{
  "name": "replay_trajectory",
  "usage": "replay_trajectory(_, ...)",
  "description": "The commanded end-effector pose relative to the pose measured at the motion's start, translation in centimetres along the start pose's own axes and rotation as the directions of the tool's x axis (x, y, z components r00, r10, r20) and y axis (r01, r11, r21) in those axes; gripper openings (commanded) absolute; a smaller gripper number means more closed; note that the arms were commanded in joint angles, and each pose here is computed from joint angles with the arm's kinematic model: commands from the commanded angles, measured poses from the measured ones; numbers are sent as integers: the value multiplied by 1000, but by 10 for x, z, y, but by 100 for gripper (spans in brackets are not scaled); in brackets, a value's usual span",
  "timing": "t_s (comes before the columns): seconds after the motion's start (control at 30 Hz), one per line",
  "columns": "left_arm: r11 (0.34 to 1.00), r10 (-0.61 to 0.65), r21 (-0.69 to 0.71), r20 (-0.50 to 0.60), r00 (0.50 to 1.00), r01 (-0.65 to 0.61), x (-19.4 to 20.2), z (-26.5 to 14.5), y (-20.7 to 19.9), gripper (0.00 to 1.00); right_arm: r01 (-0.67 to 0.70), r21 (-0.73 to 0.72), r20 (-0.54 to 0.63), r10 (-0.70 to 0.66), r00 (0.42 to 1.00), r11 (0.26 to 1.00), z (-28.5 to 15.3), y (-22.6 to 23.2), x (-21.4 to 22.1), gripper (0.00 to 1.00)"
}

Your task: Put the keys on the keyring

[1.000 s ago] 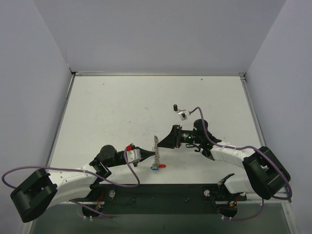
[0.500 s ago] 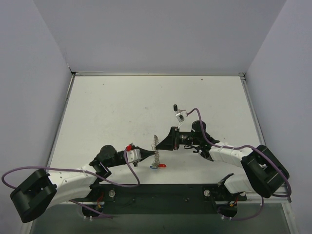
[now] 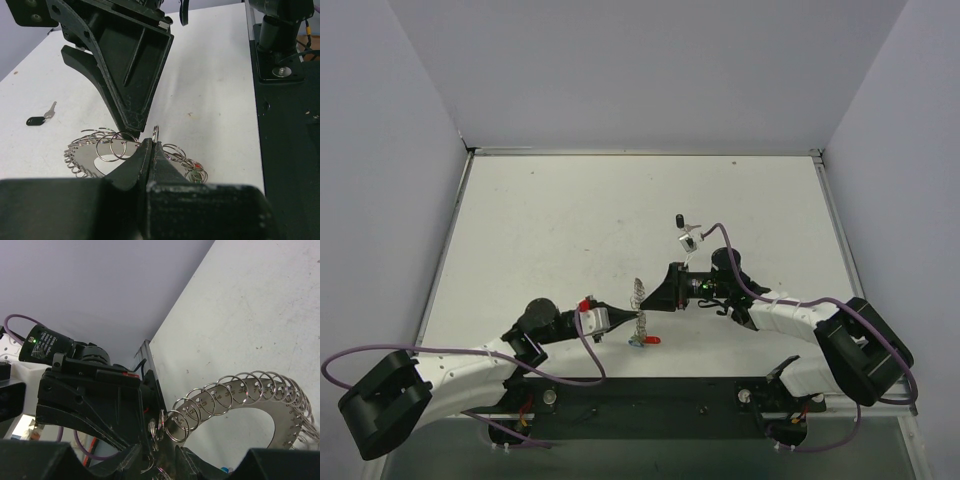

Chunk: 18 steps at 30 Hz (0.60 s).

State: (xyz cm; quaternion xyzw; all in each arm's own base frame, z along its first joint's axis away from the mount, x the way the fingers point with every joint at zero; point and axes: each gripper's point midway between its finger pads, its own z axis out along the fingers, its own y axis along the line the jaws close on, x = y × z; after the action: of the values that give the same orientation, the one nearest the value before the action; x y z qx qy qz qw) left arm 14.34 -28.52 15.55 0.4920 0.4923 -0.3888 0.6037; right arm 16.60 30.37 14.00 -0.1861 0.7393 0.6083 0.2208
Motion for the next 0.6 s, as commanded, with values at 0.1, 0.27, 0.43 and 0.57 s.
replay_trajectory(0.1,997,74,30,-68,995,-72,7,8,-4,0,129,-11,19,-128,992,992,-2,12,-15,36)
replay_trajectory(0.27,997,78,33,-123,989,-74,25,12,-8,0,139,86,5,-140,990,987,-10,0,-13,43)
replay_trajectory(0.43,998,66,12,-186,980,-65,42,20,-6,0,132,235,-3,-135,991,963,-28,-21,-8,50)
replay_trajectory(0.57,998,56,4,-197,979,-57,51,27,-6,0,137,305,5,-145,989,942,-41,-31,-5,57)
